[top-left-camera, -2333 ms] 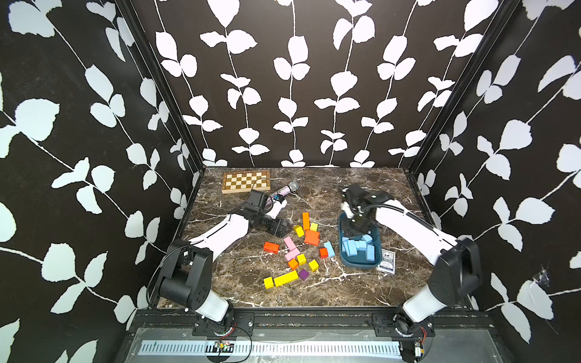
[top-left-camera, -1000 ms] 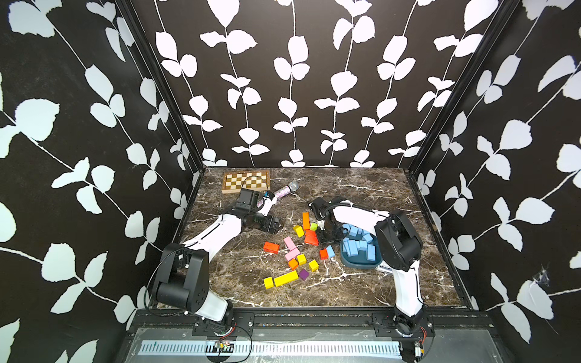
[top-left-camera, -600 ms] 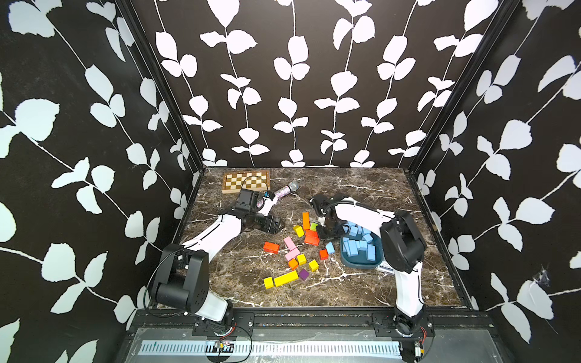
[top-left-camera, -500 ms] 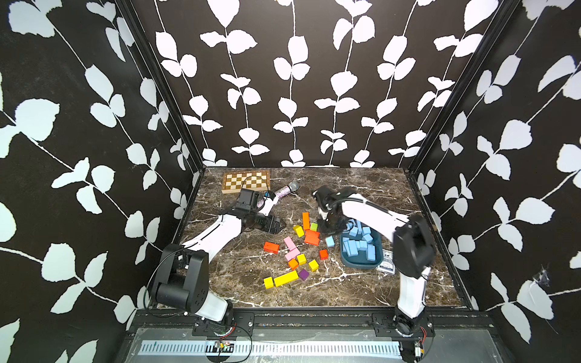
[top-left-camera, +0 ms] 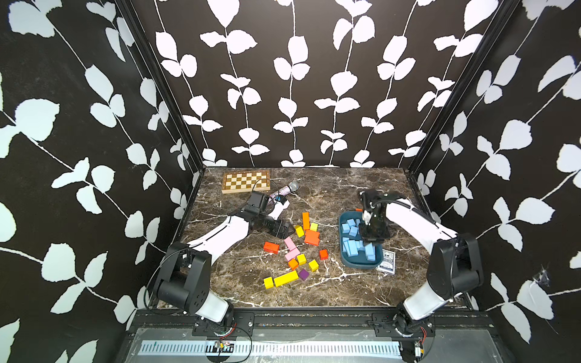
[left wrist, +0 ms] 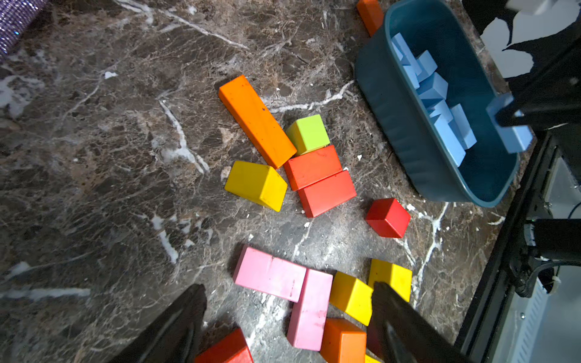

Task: Pick out the blue building blocks
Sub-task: Place the building block in the storage box.

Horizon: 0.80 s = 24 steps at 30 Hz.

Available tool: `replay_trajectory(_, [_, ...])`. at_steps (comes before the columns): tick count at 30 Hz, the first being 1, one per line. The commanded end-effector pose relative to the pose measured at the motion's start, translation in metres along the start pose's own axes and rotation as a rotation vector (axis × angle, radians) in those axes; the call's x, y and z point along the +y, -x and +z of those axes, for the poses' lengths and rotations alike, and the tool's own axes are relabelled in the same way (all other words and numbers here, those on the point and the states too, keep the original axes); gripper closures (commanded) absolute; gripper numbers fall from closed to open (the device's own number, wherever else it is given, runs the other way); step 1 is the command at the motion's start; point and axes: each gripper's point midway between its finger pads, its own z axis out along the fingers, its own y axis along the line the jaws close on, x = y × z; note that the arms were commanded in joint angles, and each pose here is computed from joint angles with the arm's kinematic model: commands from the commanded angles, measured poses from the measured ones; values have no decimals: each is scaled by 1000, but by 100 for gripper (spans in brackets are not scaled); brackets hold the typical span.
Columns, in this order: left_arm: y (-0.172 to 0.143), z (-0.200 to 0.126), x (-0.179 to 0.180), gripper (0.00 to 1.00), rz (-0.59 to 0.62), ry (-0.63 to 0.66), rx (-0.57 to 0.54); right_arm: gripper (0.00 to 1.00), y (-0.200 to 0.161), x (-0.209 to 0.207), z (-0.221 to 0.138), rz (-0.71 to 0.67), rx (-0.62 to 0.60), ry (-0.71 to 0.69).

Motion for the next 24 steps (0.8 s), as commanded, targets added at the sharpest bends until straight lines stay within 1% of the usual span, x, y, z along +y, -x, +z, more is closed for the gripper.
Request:
replay_trajectory(1, [3, -2, -3, 16, 21, -7, -12, 90, -17, 2, 7, 10, 50, 20])
replay_trajectory(2, [3, -3, -2, 15, 22, -6, -12, 90, -20, 2, 4, 11, 33, 33])
replay_trajectory(6, [3, -2, -2, 16, 21, -5, -8, 89, -23, 4, 11, 18, 37, 52])
replay_trajectory(10, [1, -1, -2, 16, 18, -4, -5, 88, -16, 5, 10, 23, 7, 53])
replay_trajectory(14, [1, -2, -2, 16, 20, -2, -6, 84, -13, 5, 13, 25, 5, 47])
replay_trajectory(16, [1, -2, -2, 16, 20, -1, -5, 79, -14, 5, 15, 26, 14, 45])
replay_trajectory(19, [1, -2, -1, 16, 21, 1, -5, 62, -16, 3, 14, 30, 25, 38])
replay_trajectory(21, [1, -1, -1, 16, 20, 2, -3, 58, -15, 2, 10, 31, 15, 33])
replay_trajectory(24, [1, -1, -1, 15, 21, 2, -5, 54, -9, -2, -2, 31, -21, 16])
